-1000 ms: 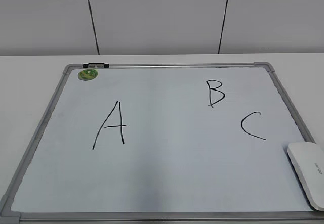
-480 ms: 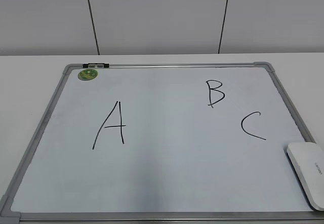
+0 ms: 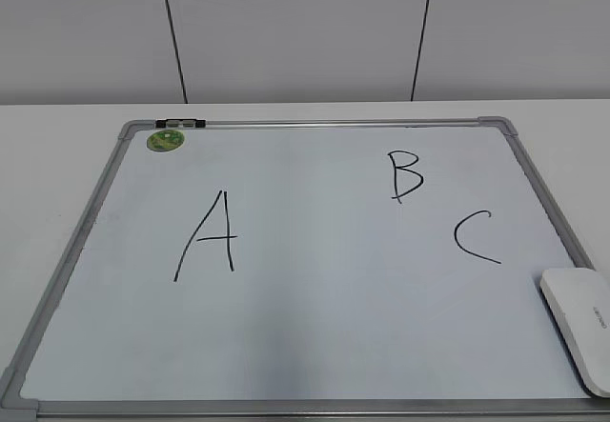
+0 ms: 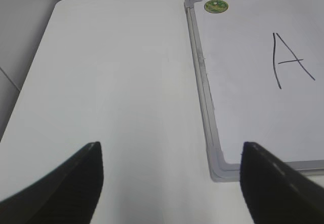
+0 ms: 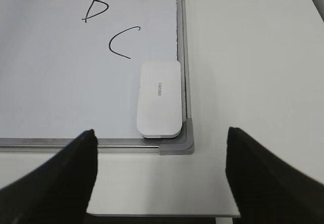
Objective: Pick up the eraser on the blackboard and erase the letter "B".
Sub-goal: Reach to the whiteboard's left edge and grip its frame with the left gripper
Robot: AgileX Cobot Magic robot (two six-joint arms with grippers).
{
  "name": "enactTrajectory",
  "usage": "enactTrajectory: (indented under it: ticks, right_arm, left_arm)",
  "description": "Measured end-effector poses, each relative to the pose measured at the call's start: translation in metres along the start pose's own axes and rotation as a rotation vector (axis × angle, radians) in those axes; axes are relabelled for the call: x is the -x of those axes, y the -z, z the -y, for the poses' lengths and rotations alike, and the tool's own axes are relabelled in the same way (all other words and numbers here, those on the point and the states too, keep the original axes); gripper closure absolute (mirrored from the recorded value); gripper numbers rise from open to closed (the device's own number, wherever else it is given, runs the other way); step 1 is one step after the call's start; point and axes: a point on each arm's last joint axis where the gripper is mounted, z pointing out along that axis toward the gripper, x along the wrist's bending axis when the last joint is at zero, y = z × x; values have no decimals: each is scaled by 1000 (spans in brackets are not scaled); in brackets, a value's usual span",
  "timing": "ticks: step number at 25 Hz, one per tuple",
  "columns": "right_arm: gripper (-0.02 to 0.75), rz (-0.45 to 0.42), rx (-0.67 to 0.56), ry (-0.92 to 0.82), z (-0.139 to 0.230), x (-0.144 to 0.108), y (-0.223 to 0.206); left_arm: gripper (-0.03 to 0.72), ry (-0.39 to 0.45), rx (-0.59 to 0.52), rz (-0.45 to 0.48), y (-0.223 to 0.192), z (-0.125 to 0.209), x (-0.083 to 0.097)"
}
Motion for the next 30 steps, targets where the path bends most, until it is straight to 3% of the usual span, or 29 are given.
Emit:
enactTrajectory:
  ticks: [10,23,30]
  right_arm:
    - [151,0,0,0,0,0,0]
    - [151,0,0,0,0,0,0]
    - [151,0,0,0,0,0,0]
  left_arm:
    - [67,18,-129,36,-68,-48,4]
    - [109,58,-408,65,-179,-117,9]
    - [113,84,-625,129,-248,-141,17]
